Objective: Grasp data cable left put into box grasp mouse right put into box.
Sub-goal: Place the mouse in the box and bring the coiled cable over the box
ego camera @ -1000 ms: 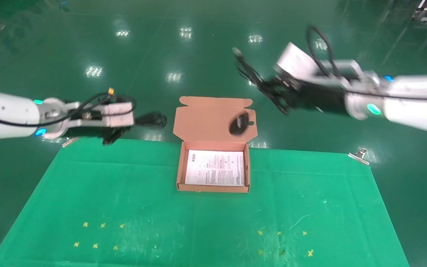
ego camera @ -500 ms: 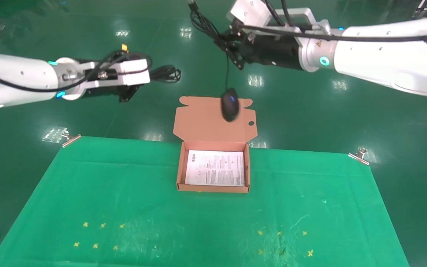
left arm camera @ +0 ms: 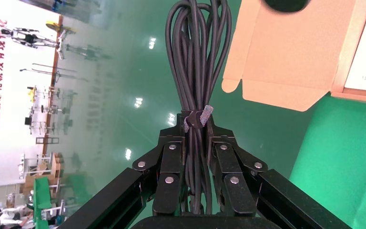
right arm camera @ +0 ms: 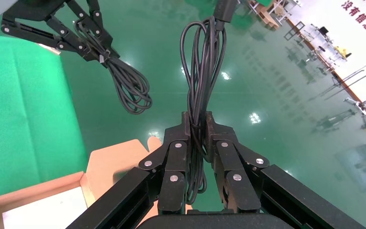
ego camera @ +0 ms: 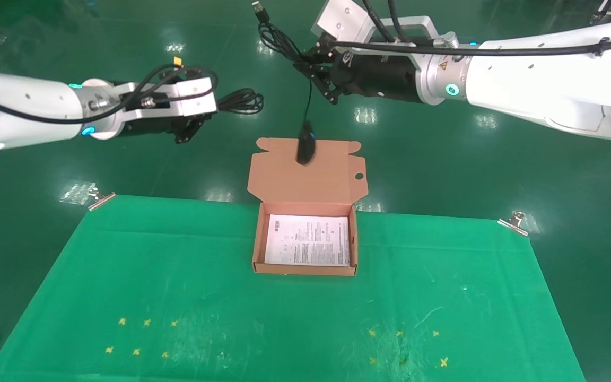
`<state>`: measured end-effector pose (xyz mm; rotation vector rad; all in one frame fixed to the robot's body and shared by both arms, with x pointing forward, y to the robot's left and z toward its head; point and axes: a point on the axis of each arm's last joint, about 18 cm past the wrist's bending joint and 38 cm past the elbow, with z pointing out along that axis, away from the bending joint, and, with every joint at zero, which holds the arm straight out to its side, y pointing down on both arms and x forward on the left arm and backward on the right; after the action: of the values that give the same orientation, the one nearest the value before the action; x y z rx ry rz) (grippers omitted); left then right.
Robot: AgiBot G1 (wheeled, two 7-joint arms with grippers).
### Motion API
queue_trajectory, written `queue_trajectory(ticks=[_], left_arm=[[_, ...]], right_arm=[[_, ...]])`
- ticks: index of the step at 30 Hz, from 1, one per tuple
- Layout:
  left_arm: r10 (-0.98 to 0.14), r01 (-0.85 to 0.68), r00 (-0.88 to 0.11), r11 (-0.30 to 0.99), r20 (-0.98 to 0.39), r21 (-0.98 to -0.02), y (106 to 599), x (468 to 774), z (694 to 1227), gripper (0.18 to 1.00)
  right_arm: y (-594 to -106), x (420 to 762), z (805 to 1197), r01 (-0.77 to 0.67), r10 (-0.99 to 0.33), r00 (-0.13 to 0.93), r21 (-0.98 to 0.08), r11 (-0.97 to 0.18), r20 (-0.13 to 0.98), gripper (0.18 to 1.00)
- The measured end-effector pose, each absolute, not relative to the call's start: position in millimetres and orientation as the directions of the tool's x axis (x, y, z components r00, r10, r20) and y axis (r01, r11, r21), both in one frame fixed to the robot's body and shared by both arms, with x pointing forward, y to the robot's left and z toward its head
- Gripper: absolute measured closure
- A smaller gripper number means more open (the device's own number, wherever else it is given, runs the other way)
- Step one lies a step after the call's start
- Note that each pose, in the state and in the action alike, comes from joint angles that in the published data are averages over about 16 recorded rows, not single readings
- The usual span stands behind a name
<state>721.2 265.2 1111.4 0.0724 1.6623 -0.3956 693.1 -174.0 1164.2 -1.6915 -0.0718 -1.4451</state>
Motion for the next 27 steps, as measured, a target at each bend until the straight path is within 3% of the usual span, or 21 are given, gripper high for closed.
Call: queue_trajectory(ticks=[8,27], left_arm=[[-0.193,0.221,-0.171,0.948,-0.966,-0.229,281,727,1094,0.929],[-0.244,0.025,-0.211,0.967,-0.947,-0.255,324,727,1065,0.929]], right_arm=[[-174,700,1143,0.533,-0.461,0.353,-0.58,-0.616,0.814,0.947],[-141,724,1053,0.451,-0.407,0.495,-0.627,-0.635,0.768,0.947]])
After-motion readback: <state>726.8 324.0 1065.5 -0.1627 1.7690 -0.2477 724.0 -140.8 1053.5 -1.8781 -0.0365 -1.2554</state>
